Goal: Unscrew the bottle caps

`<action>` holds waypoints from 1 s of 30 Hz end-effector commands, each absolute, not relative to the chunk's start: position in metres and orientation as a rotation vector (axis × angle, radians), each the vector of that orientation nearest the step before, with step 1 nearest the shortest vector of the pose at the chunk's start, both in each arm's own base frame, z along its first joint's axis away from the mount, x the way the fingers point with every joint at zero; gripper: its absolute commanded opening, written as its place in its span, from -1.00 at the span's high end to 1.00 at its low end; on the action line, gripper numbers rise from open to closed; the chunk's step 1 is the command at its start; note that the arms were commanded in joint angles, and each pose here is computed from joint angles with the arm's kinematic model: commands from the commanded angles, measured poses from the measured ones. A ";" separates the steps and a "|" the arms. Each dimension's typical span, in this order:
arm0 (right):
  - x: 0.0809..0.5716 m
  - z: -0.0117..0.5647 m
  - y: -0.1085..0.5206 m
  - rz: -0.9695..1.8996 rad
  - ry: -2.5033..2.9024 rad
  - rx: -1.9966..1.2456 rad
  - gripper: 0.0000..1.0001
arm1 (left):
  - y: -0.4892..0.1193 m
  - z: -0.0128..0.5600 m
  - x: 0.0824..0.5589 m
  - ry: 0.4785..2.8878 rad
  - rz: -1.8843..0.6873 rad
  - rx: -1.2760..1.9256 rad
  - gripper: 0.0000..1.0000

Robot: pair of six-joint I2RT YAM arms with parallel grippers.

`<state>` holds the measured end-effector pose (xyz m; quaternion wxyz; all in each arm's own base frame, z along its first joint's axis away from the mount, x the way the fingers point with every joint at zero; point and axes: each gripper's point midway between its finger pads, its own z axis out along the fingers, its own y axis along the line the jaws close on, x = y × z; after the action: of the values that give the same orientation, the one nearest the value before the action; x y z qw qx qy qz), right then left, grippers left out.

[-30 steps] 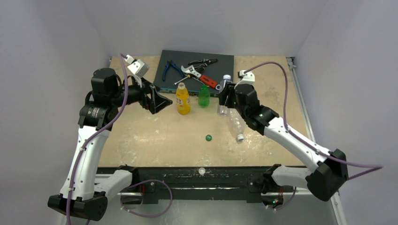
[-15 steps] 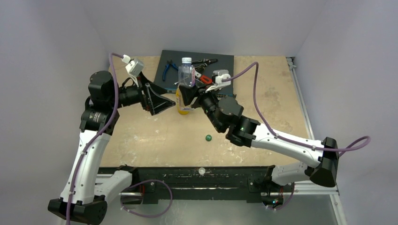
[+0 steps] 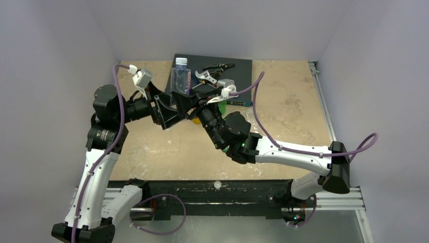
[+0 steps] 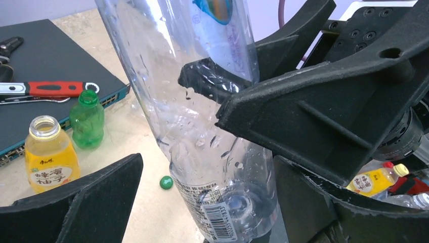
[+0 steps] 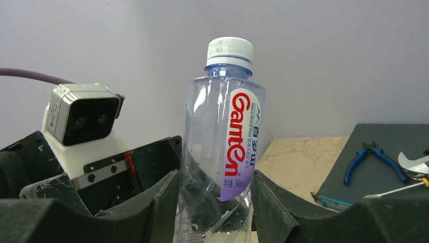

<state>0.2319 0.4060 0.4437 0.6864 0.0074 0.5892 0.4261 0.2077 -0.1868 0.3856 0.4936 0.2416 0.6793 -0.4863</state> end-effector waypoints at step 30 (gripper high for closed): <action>0.218 0.513 0.416 1.293 1.319 -0.378 -0.52 | -0.184 0.397 0.179 1.451 -1.028 0.882 0.16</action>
<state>0.2288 0.4050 0.5061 0.6098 -0.1320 0.5732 0.5312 0.1918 -0.1831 0.3874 0.5382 0.3370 0.6370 -0.4370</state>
